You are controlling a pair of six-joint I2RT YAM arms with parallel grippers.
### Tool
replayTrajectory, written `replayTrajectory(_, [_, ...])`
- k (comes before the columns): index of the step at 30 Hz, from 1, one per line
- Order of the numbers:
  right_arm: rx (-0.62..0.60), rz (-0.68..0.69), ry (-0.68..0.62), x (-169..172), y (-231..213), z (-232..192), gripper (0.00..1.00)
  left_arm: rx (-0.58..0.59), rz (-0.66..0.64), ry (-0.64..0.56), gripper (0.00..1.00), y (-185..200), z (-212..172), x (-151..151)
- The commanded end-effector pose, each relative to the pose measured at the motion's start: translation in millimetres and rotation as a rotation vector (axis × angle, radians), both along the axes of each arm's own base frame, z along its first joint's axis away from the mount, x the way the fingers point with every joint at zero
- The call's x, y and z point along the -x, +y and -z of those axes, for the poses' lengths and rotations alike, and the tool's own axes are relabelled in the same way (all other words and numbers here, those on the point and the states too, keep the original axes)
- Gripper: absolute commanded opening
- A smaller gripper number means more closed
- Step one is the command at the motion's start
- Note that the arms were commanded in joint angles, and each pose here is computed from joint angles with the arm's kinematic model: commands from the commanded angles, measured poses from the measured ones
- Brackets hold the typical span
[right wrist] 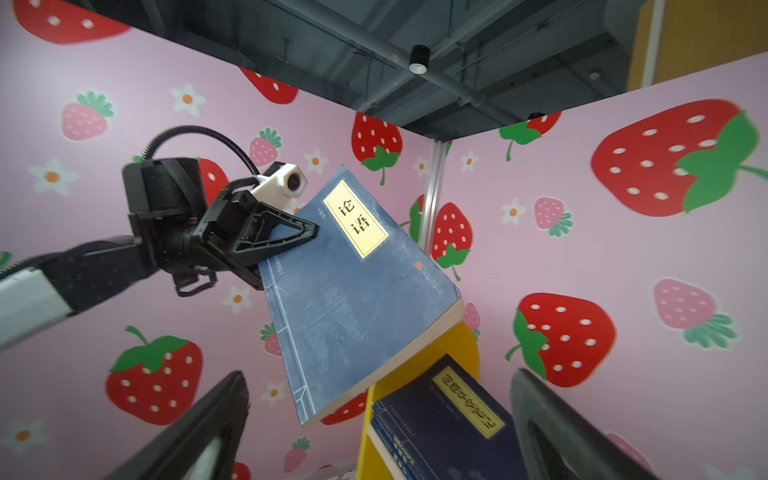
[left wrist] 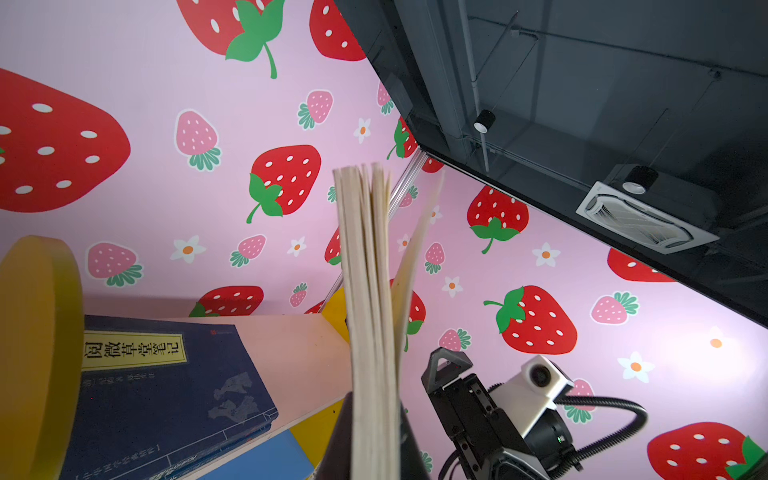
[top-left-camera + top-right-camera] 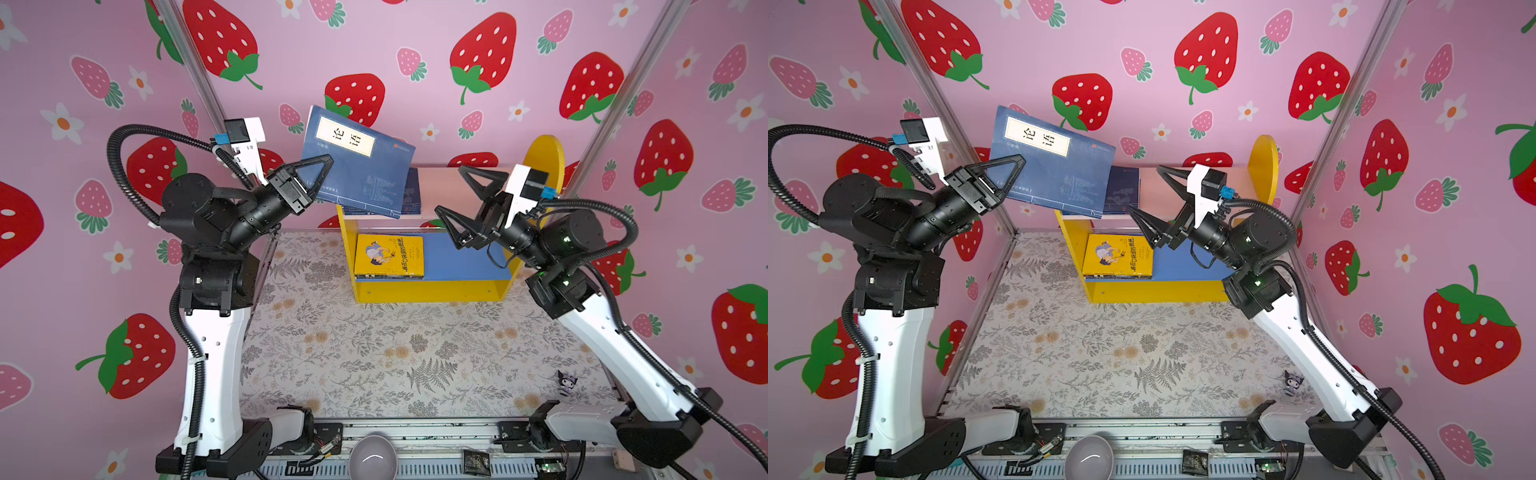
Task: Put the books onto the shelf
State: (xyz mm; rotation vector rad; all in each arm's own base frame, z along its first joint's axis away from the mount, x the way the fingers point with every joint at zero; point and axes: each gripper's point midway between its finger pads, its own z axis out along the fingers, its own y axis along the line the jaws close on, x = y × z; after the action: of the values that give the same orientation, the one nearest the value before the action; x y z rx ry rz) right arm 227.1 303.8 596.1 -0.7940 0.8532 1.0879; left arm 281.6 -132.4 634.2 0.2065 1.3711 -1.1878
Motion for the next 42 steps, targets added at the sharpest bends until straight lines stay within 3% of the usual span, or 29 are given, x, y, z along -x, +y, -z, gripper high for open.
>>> replayTrajectory(1, [0.081,-0.512,0.236,25.2,18.5,23.7,0.96,0.018,0.03,-0.175,0.0,-1.3,-31.0,28.8])
replayTrajectory(3, [0.089,-0.611,0.302,20.5,26.8,25.5,0.9,0.018,0.055,-0.206,0.0,-3.6,-34.4,35.9])
replayTrajectory(6, [0.091,-0.646,0.363,8.1,36.9,31.0,0.88,0.009,0.077,-0.234,0.0,-6.2,-39.4,44.2])
replayTrajectory(21, [0.102,-0.739,0.242,51.8,37.1,5.0,0.86,-0.009,0.198,-0.267,0.0,-30.1,-44.1,51.7])
replayTrajectory(27, [0.086,-0.722,0.254,47.7,45.5,5.0,0.65,-0.003,0.225,-0.298,0.0,-37.5,-49.2,58.4])
replayTrajectory(32, [0.044,-0.704,0.273,41.0,48.9,0.3,0.34,-0.002,0.219,-0.332,0.0,-43.7,-48.8,65.9])
replayTrajectory(35, [0.013,-0.692,0.272,40.0,48.7,-2.7,0.26,-0.005,0.209,-0.352,0.0,-48.8,-46.3,69.9])
replayTrajectory(39, [-0.036,-0.665,0.271,37.6,44.5,-5.6,0.07,0.002,0.167,-0.356,0.0,-50.0,-43.4,67.5])
replayTrajectory(42, [-0.049,-0.652,0.27,37.0,42.5,-6.2,0.01,0.004,0.172,-0.35,0.01,-52.4,-42.3,66.1])
